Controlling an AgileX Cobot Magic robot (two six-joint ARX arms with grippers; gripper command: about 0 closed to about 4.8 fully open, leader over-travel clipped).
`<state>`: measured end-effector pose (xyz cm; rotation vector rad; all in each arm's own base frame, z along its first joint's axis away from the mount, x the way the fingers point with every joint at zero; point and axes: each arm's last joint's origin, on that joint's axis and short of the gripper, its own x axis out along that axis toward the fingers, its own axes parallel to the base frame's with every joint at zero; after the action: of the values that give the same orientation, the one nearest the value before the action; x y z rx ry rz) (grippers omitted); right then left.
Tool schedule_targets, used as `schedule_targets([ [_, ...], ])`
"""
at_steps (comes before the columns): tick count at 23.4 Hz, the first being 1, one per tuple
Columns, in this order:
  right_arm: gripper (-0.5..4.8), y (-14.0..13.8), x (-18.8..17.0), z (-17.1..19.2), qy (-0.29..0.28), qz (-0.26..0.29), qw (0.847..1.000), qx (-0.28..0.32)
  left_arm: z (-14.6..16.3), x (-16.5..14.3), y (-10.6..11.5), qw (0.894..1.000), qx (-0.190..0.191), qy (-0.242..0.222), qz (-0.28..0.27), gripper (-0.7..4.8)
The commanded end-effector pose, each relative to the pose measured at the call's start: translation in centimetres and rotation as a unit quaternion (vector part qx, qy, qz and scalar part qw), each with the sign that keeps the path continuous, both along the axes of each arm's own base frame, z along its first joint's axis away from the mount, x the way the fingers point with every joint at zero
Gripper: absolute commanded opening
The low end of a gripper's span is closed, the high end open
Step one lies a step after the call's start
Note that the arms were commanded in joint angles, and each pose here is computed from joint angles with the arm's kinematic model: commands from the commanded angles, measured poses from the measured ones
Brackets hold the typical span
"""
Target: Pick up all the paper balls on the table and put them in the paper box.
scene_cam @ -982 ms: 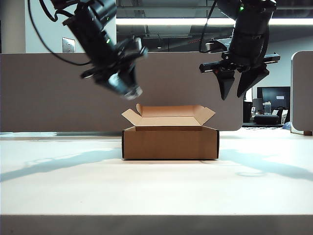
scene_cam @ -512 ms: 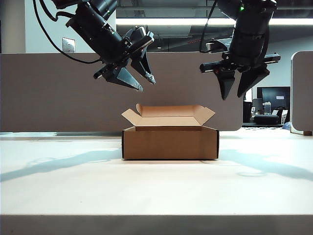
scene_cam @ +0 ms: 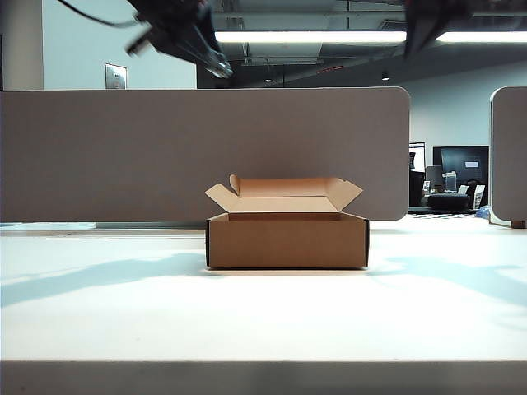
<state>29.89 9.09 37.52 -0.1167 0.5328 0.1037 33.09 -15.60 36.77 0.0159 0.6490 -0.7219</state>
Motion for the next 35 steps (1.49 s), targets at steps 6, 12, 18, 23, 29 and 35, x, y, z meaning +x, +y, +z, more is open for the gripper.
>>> schedule_targets([
  [6,-0.01,-3.0,-9.7,5.7,-0.073,0.009,0.997,0.032,4.3,-11.3,4.9,0.998,0.010,-0.052,0.017,-0.06],
  [12,-0.01,-5.6,-17.9,1.4,-0.103,0.011,0.994,0.045,2.0,-22.0,10.1,0.990,-0.023,-0.110,0.088,-0.06],
  [18,-0.01,-7.3,-23.2,-3.5,-0.153,0.031,0.985,0.069,-2.4,-27.2,13.1,0.966,-0.029,-0.167,0.196,-0.06],
  [23,0.13,-8.1,-25.5,-6.1,-0.220,0.029,0.971,0.088,-6.8,-28.1,13.8,0.949,-0.034,-0.204,0.236,-0.06],
  [29,-0.02,-7.6,-24.0,-8.4,-0.242,0.026,0.966,0.087,-10.8,-26.3,13.0,0.935,-0.025,-0.277,0.221,-0.06],
  [35,-0.02,-7.1,-22.4,-11.2,-0.240,0.025,0.966,0.089,-14.3,-25.6,12.5,0.943,-0.049,-0.263,0.198,-0.06],
])
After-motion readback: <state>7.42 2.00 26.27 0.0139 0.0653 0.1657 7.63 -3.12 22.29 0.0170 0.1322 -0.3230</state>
